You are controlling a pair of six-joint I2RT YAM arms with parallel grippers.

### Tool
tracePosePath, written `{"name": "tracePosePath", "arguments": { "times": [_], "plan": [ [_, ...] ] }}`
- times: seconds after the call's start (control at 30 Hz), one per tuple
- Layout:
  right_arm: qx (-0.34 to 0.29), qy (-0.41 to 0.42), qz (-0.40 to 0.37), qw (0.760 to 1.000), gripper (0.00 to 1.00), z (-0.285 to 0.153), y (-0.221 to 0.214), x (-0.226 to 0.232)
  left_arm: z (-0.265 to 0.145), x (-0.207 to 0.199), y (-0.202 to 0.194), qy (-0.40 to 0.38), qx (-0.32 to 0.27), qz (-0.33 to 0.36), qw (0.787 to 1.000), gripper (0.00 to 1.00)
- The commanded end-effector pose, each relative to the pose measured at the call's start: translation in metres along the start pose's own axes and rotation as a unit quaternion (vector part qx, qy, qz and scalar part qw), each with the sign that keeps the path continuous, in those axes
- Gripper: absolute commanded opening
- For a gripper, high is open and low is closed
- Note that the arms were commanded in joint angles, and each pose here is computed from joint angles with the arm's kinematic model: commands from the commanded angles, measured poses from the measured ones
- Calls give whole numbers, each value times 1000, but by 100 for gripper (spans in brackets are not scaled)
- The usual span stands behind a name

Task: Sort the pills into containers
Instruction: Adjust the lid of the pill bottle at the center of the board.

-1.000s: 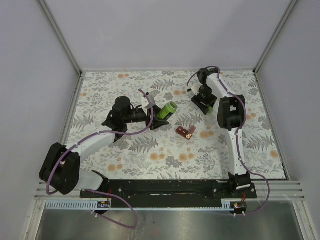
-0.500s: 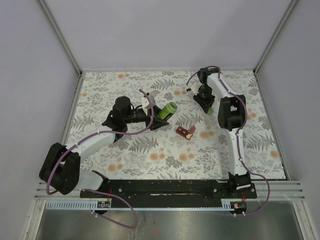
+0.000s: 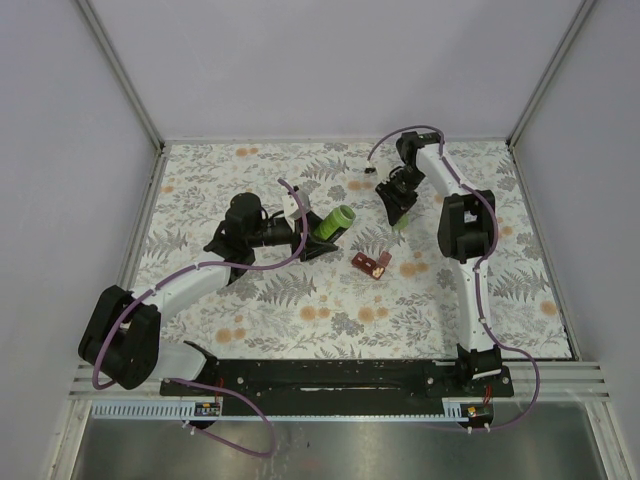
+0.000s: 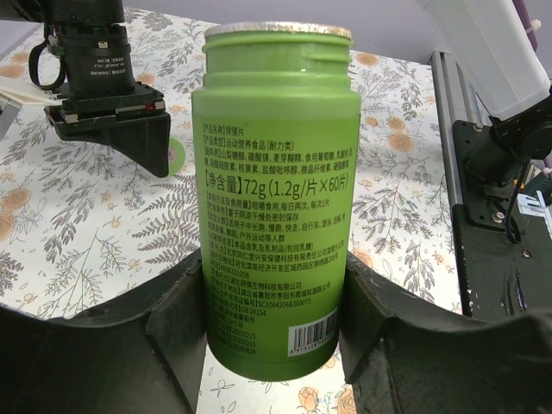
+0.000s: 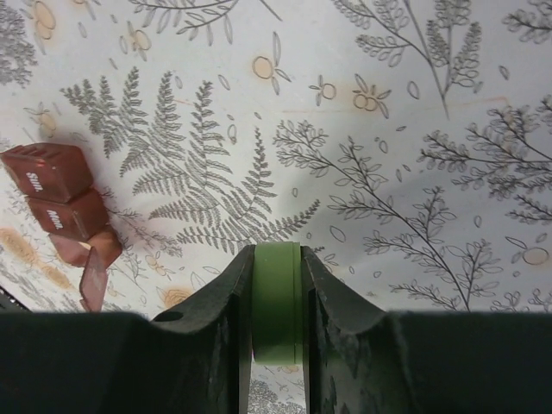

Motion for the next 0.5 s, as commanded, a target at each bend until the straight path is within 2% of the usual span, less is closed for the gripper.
{"name": "tracePosePath", "arguments": {
  "times": [0.0, 0.07, 0.2, 0.47],
  "plan": [
    [83, 100, 40, 991, 24, -19, -40, 44, 0, 3, 29, -12, -33, 43, 998, 0],
    [71, 86, 43, 993, 28, -17, -38, 42, 0, 3, 30, -12, -33, 45, 998, 0],
    [77, 62, 43, 994, 45, -17, -40, 39, 0, 3, 30, -14, -32, 43, 998, 0],
    [78, 10, 50, 996, 56, -16, -40, 31, -1, 2, 31, -17, -33, 42, 998, 0]
  ]
}}
Point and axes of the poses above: each gripper's point midway between its finger pads, its own z axis out along the fingers, its own x axis along the line the jaws close on, y = z × x, the point moved 4 cm from there along -z, back along the fingers, and after that the axes turned 11 degrees about z, right-handed, at the moved point
